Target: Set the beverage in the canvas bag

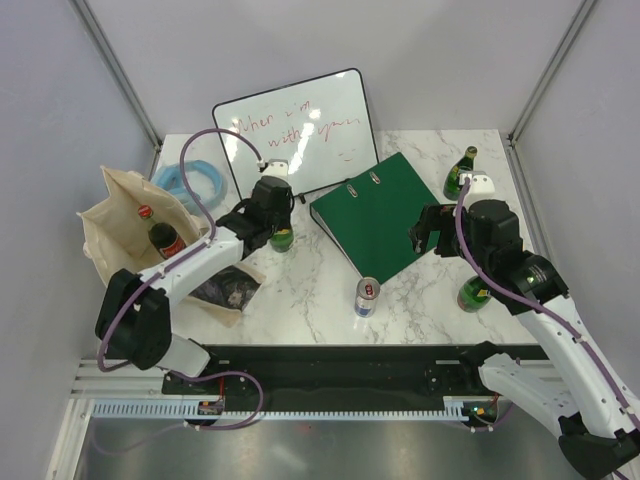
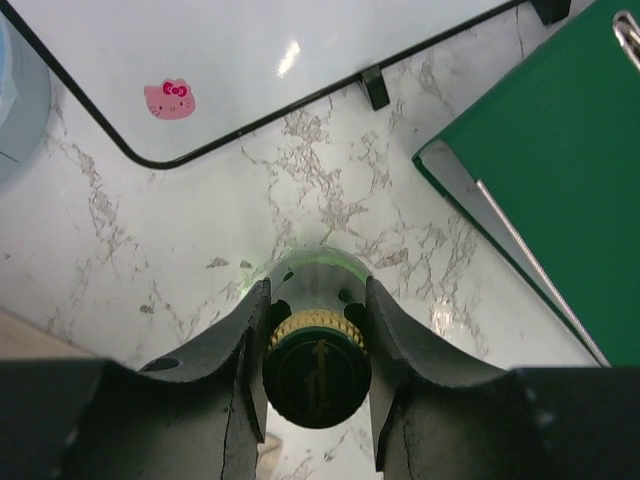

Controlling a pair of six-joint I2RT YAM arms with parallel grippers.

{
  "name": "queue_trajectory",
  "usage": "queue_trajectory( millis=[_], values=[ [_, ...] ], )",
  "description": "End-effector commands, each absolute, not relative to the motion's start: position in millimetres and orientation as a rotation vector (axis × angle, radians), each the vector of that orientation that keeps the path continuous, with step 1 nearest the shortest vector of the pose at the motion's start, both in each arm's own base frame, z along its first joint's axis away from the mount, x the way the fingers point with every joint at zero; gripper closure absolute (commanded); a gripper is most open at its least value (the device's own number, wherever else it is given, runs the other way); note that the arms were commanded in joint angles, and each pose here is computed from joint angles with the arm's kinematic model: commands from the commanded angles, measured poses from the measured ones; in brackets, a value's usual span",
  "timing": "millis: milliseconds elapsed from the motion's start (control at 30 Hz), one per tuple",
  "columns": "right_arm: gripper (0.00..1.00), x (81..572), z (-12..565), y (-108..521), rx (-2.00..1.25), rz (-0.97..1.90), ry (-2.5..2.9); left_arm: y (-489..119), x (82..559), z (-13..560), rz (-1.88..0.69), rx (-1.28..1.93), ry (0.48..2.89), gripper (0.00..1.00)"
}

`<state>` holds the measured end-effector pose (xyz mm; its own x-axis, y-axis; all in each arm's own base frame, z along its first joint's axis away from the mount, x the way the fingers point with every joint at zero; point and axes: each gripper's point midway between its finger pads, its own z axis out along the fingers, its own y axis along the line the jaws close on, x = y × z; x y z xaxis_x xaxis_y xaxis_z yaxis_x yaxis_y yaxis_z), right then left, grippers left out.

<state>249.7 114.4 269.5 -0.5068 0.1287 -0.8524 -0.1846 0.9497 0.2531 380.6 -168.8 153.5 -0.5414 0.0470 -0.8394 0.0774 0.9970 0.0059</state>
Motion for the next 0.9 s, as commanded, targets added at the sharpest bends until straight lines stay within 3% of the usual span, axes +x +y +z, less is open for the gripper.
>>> queue_trajectory(
  millis=[0, 400, 867],
  values=[
    [0.02, 256, 280, 116, -0.036, 0.388, 2.023, -174, 381, 236, -0.122, 0.125, 1.975, 0.98],
    [0.02, 256, 282, 119, -0.042, 0.408, 2.021, -168, 346, 304, -0.22, 0.19, 1.913, 0.98],
    [0.02, 253, 292, 123, -0.059, 0.448, 2.0, -104, 289, 459, -0.116, 0.141, 1.695, 0.98]
  ],
)
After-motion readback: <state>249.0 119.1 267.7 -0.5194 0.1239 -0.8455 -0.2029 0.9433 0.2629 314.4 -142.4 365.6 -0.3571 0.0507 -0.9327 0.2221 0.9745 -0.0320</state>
